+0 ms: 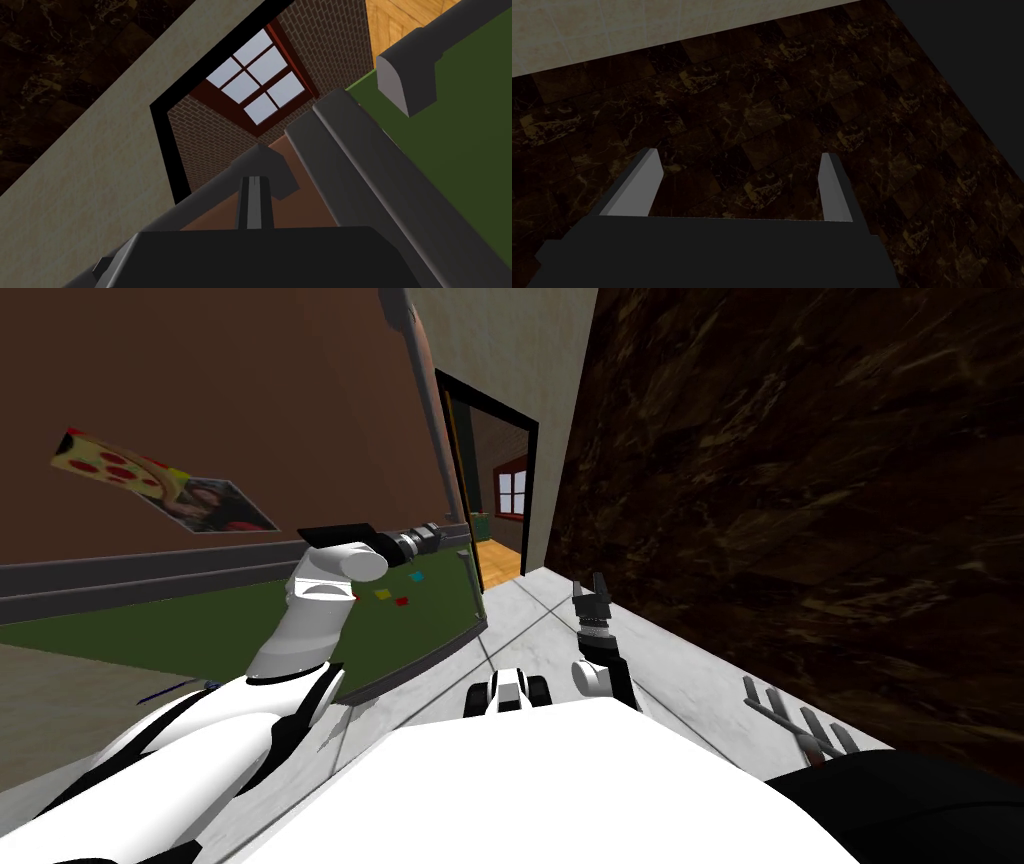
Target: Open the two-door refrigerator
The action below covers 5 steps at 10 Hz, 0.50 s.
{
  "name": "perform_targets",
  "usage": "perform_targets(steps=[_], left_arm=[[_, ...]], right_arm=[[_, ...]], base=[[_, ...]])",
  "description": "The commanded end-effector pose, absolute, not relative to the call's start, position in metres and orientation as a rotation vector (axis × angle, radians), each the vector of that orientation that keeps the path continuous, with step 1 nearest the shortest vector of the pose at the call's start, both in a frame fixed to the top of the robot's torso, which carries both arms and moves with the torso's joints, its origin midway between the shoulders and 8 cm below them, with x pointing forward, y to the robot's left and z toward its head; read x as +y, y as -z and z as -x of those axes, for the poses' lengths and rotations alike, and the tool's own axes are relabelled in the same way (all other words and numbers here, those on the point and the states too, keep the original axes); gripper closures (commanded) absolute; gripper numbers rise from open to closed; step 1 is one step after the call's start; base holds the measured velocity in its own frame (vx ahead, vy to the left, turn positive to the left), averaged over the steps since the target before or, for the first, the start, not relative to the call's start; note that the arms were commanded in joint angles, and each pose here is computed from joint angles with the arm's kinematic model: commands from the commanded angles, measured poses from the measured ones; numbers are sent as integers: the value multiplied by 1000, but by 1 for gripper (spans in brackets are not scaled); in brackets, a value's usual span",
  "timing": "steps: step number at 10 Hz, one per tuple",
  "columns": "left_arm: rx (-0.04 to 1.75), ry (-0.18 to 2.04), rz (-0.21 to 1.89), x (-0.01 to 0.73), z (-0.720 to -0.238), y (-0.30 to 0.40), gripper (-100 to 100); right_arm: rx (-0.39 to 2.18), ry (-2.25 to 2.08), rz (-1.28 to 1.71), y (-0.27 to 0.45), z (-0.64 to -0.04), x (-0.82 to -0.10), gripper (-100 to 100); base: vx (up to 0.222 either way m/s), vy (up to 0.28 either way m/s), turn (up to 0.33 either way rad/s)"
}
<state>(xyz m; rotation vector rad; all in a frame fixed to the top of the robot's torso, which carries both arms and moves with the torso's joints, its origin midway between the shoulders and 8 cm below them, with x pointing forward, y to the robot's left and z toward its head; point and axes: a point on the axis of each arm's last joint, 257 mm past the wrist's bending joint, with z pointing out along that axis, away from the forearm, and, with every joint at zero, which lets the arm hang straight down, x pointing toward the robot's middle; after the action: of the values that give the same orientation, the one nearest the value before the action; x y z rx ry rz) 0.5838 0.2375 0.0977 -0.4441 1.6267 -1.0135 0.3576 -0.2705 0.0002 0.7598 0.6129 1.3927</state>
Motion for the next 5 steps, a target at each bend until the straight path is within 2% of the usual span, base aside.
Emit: perform_targets(steps=[1,2,5], left_arm=[[1660,1084,374,206,-571,-97,100],[1671,1112,347,194,-565,-97,100],[1694,1176,291,169,-552,-97,100]], right_arm=[[613,-1393,-760,0,-358,-270,0],[613,-1393,-760,0,-358,-270,0],[613,-1393,-760,0,-358,-271,0]], base=[[-334,94,-25],[-355,99,-23],[-257,63,-19]])
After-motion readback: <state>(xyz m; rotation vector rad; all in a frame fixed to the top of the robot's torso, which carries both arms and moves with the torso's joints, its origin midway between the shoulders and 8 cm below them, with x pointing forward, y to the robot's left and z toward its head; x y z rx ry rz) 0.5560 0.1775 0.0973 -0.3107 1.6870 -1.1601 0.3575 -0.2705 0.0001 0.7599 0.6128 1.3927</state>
